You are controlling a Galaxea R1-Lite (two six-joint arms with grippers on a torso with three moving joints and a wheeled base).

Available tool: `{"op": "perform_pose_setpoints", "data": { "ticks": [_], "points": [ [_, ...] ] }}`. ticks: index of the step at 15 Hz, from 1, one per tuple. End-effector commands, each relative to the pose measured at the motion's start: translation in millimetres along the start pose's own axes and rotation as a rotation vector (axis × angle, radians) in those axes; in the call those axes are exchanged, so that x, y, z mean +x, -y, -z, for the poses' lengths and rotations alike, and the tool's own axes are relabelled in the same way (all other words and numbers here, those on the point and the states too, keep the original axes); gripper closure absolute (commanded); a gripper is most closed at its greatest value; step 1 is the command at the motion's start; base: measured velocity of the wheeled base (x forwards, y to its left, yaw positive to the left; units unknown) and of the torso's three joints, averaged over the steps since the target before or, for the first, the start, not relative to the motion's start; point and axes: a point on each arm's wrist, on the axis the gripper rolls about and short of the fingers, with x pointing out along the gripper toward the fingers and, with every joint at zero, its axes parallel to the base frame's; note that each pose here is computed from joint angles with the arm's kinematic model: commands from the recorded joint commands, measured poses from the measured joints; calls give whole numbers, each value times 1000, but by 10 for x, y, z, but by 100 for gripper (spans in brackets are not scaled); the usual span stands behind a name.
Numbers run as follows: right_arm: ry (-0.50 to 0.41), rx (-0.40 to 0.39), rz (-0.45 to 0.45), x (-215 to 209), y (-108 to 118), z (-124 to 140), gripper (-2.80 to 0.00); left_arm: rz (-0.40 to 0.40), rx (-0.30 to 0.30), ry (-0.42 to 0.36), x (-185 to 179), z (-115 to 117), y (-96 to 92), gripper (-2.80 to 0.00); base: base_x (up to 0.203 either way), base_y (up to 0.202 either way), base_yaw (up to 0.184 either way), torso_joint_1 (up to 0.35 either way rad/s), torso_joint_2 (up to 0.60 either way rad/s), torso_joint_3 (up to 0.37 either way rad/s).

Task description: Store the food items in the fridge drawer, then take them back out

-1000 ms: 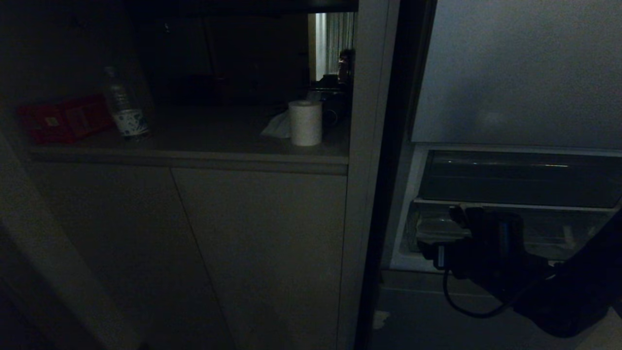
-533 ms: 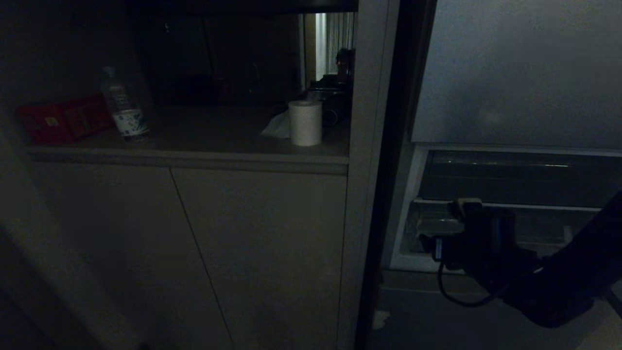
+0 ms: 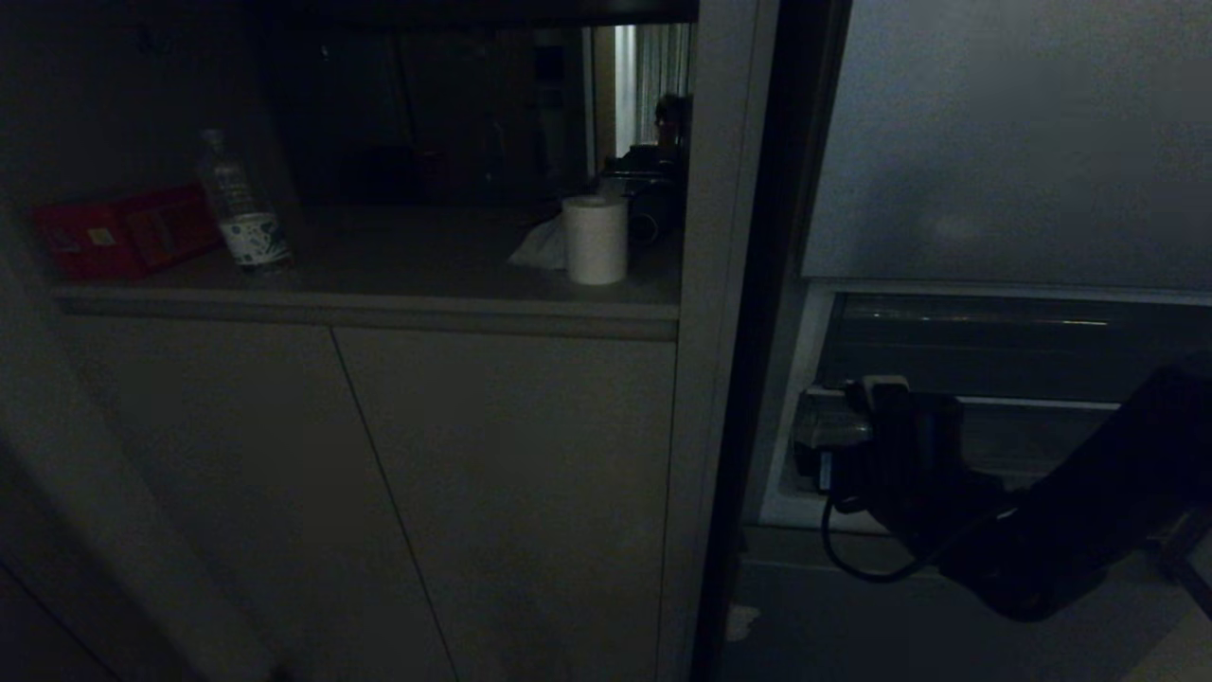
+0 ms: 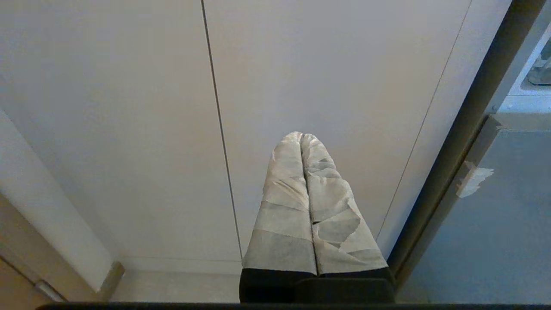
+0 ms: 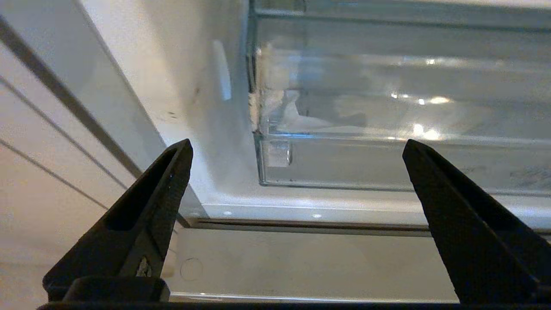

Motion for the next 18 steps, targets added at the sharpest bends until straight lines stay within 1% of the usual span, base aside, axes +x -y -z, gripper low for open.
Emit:
{"op": "perform_pose_setpoints", "data": {
  "ticks": [1, 4, 7, 9, 13, 14, 18],
  "points": [
    [-9, 8, 0, 42, -29, 52, -280, 0, 0, 0, 0, 0, 0, 0, 0, 0, 0, 0, 0, 0],
    [-19, 70, -2, 98, -54, 98, -280, 0, 0, 0, 0, 0, 0, 0, 0, 0, 0, 0, 0, 0],
    [-22, 107, -5, 189, -90, 133, -280, 0, 0, 0, 0, 0, 0, 0, 0, 0, 0, 0, 0, 0],
    [-19, 113, -5, 271, -125, 152, -280, 0, 0, 0, 0, 0, 0, 0, 0, 0, 0, 0, 0, 0],
    [3, 114, -10, 361, -171, 111, -280, 0, 0, 0, 0, 0, 0, 0, 0, 0, 0, 0, 0, 0],
    [8, 115, -11, 373, -178, 100, 0, 0, 0, 0, 0, 0, 0, 0, 0, 0, 0, 0, 0, 0],
    [20, 115, -10, 446, -212, 92, 0, 0, 0, 0, 0, 0, 0, 0, 0, 0, 0, 0, 0, 0]
  ]
}}
